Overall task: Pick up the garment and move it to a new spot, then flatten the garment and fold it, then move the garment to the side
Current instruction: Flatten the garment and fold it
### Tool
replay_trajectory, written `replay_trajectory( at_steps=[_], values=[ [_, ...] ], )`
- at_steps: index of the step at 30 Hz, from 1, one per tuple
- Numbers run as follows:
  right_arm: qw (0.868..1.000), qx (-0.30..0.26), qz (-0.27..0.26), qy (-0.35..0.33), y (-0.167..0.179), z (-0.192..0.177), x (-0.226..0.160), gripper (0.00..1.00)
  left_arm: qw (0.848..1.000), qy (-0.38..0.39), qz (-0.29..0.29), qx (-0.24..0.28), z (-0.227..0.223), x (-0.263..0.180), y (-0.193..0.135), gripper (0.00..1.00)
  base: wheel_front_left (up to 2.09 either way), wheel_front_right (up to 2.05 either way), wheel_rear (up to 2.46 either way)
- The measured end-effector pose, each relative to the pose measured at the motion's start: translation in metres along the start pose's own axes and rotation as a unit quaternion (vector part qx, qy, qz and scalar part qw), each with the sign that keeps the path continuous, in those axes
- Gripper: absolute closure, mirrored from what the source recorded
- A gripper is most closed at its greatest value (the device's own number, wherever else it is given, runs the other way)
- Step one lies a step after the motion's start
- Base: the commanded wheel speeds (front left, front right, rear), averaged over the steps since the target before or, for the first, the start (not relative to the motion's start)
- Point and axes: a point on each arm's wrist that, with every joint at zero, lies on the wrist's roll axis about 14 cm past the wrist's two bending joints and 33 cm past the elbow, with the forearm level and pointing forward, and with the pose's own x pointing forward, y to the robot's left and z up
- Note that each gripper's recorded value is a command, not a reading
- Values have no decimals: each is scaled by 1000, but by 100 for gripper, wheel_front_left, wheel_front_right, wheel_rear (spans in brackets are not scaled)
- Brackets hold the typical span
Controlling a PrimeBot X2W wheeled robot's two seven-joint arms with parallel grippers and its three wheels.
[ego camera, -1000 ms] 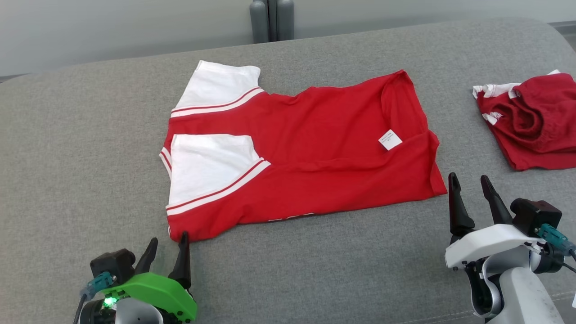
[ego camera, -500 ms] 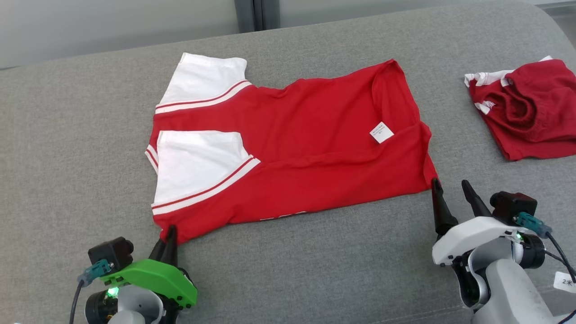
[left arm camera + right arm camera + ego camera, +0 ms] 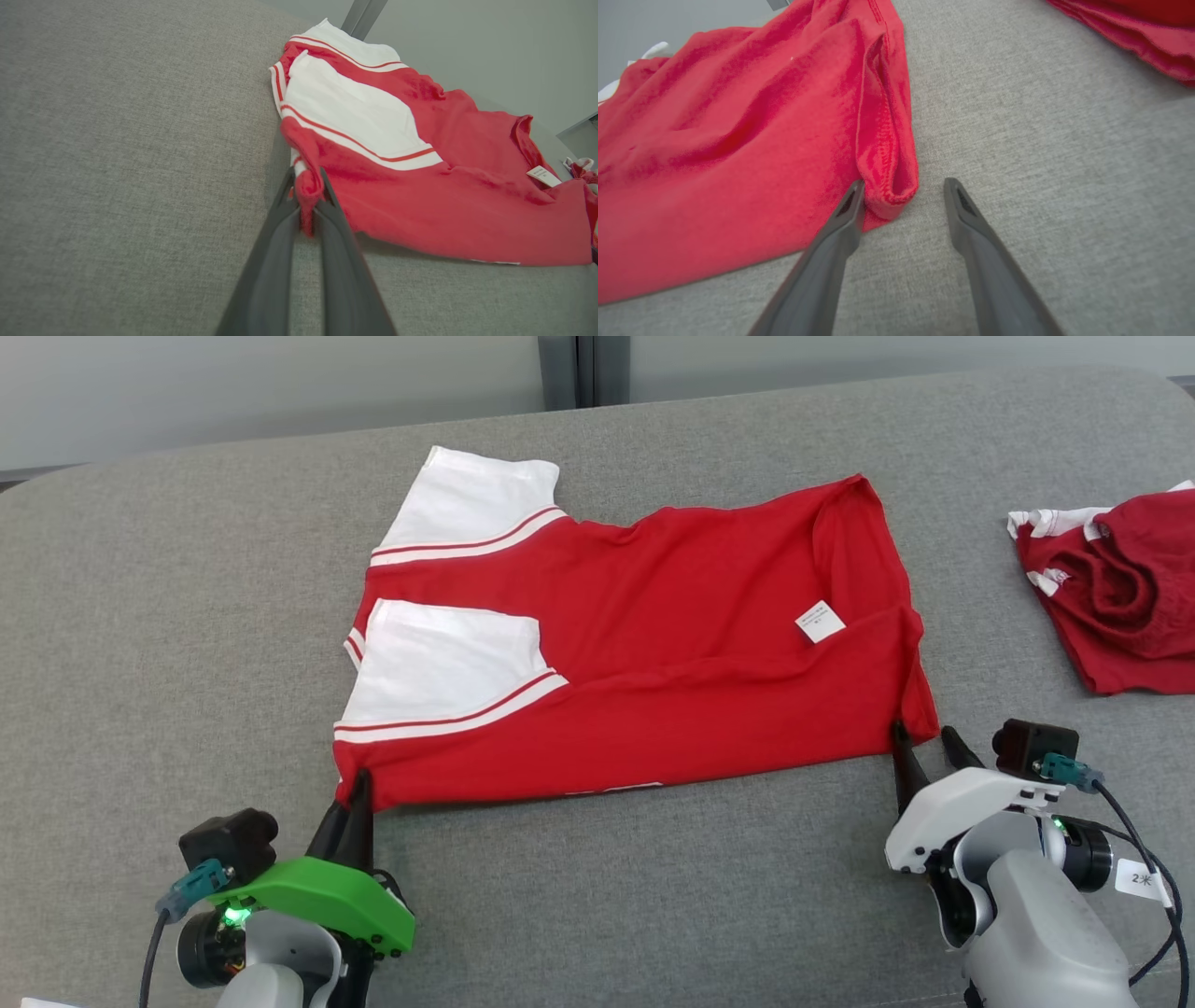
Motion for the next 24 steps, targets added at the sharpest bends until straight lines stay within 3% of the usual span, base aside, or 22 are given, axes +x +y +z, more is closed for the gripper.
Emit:
replay_trajectory(
  at_steps=[1,15,24],
  values=[
    [1000,0,1,0,1,1,1,100,1000,-4,-1,1,3,-1,0,100,0,0,0],
    [997,-6,-5,-79,-6,43,-22,100,995,-86,-46,36,57,-34,-26,100,0,0,0],
    [998,16,-19,-49,-24,12,-72,100,1000,-12,-18,16,9,-65,-18,100,0,0,0]
  ],
)
